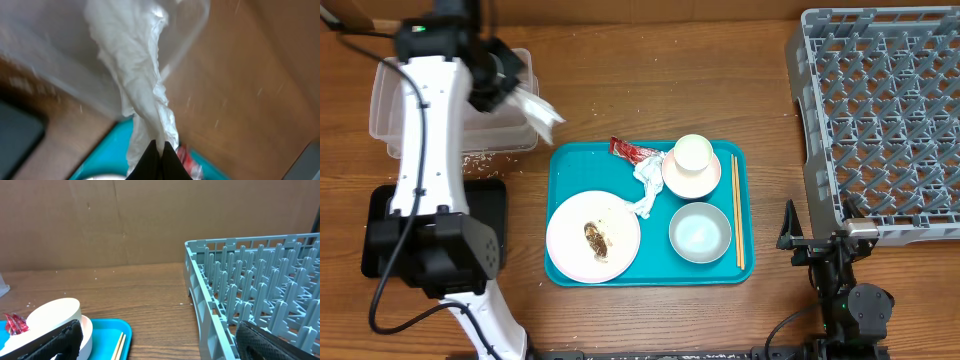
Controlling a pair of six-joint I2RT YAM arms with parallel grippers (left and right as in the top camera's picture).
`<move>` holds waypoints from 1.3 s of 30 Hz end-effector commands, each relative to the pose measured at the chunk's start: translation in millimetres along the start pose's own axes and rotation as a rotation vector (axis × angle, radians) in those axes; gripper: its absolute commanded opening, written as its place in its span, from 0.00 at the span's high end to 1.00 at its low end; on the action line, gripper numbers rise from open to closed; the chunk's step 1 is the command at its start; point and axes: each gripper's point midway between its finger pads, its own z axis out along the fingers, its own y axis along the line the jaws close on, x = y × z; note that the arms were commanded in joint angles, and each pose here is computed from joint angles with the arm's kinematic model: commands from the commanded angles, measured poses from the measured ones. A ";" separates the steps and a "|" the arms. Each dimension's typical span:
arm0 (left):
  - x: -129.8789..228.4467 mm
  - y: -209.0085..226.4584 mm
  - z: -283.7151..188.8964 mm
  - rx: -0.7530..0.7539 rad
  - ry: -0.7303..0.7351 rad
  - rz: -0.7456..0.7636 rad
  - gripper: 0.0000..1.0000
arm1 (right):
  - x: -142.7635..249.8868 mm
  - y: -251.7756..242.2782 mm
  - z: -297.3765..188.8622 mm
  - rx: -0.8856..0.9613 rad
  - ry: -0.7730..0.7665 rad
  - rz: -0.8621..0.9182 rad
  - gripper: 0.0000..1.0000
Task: Sort waste into correct bins and load items into the dishwasher
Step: 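Grasp the tissue with the left gripper and drop it into the clear bin, then move the left gripper back toward the remaining tissue on the tray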
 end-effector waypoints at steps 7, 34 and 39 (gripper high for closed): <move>-96.5 69.1 -19.2 -0.140 -0.289 -0.123 0.95 | 1.3 -0.4 0.3 0.003 -0.006 -0.004 0.00; 25.5 -36.4 -67.1 0.548 0.255 0.285 0.49 | 1.3 -0.4 0.3 0.003 -0.006 -0.004 0.00; 36.9 -7.3 -65.1 0.378 0.275 0.252 0.68 | 1.3 -0.4 0.3 0.003 -0.006 -0.004 0.00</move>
